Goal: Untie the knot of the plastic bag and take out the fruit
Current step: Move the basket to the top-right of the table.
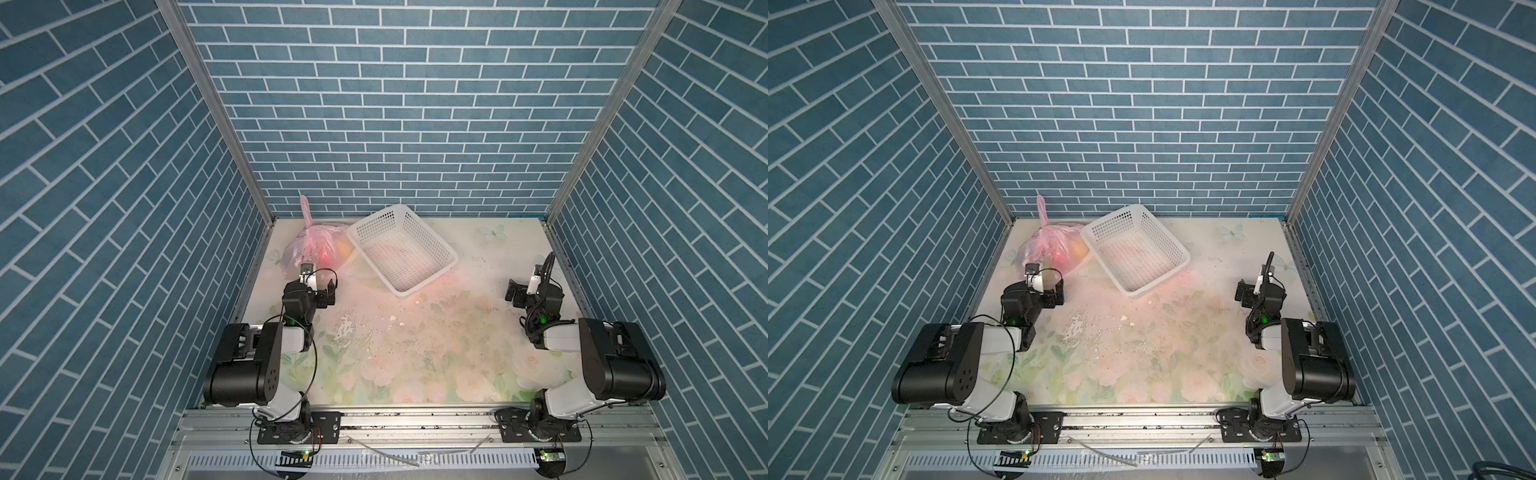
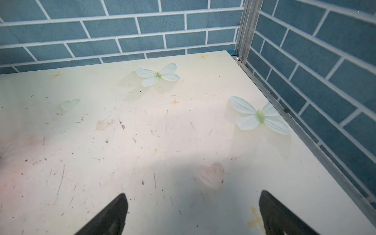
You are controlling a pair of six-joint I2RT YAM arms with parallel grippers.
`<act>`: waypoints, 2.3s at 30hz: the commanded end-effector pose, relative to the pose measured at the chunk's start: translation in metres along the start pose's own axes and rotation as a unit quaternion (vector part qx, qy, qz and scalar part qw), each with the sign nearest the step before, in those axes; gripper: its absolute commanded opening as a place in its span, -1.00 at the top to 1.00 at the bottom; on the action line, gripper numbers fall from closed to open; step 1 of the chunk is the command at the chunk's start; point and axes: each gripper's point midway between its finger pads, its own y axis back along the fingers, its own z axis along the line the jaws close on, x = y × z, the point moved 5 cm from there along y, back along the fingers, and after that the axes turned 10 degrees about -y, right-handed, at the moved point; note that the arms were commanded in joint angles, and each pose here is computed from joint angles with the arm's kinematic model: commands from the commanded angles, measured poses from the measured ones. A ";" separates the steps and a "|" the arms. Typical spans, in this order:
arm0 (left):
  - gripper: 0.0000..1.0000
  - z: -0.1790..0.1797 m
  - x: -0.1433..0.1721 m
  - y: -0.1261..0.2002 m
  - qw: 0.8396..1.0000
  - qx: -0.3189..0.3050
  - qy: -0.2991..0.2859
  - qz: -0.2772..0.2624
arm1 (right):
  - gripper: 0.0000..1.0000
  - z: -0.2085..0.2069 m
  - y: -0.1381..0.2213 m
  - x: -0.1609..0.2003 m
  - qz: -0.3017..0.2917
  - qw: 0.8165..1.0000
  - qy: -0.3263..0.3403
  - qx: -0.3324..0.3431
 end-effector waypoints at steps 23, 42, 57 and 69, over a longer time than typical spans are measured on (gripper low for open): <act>-0.99 -0.001 -0.001 -0.002 1.000 0.004 -0.002 0.000 | -0.98 0.000 -0.003 -0.003 -0.002 1.000 0.017 -0.002; -0.99 0.004 -0.009 0.007 1.000 -0.011 0.003 -0.011 | -0.98 0.003 0.005 -0.018 -0.001 1.000 0.018 0.000; -0.99 -0.002 -0.056 0.068 0.984 0.032 0.137 0.106 | -0.92 0.132 0.056 -0.073 0.180 0.970 0.051 -0.152; -0.99 -0.053 -0.043 0.106 0.966 0.120 0.155 0.171 | -0.86 0.337 0.083 -0.041 0.284 0.869 0.194 -0.355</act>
